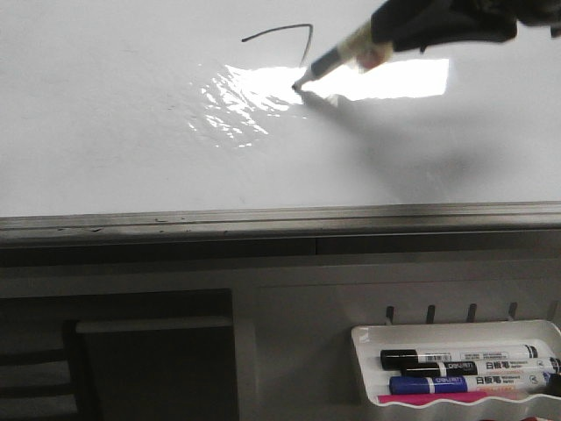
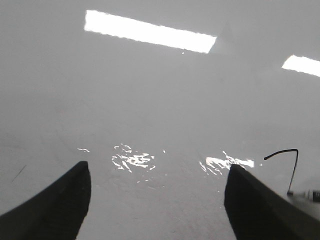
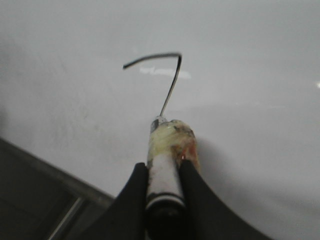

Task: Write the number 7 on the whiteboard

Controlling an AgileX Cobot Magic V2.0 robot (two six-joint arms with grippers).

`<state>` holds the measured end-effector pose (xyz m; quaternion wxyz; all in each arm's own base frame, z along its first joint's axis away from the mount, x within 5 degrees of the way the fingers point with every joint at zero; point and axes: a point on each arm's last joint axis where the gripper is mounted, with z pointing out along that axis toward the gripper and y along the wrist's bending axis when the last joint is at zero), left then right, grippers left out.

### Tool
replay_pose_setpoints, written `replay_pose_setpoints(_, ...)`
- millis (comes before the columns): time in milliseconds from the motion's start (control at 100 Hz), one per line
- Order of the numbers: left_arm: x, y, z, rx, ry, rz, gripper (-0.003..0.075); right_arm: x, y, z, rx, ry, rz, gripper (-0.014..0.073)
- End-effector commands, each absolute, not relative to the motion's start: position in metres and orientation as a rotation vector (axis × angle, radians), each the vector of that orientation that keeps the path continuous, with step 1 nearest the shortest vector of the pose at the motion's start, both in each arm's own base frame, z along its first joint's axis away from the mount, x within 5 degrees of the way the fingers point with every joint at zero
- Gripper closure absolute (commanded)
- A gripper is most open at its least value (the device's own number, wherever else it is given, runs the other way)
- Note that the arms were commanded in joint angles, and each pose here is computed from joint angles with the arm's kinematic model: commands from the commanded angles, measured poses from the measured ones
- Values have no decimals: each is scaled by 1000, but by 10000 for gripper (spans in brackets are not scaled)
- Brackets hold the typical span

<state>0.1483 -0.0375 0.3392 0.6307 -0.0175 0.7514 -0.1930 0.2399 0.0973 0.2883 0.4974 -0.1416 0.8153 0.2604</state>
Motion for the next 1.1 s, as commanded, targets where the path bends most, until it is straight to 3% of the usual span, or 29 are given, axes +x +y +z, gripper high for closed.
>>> replay_pose_setpoints(0,148,-34,355,-84,1623,-445,209,232,98,290,-357,1961,701,648)
replay_pose_setpoints(310,144,-51,352,62,1668,-489,209,191,98,321,-480,1911,786,648)
replay_pose_setpoints(530,140,-102,343,459,1646,-547,209,183,102,335,-607,2011,828,648)
replay_pose_setpoints(770,129,-166,327,853,1504,-547,209,178,102,359,-686,2046,829,648)
replay_pose_setpoints(1090,146,-212,324,975,1511,-529,209,173,104,367,-732,2045,865,648)
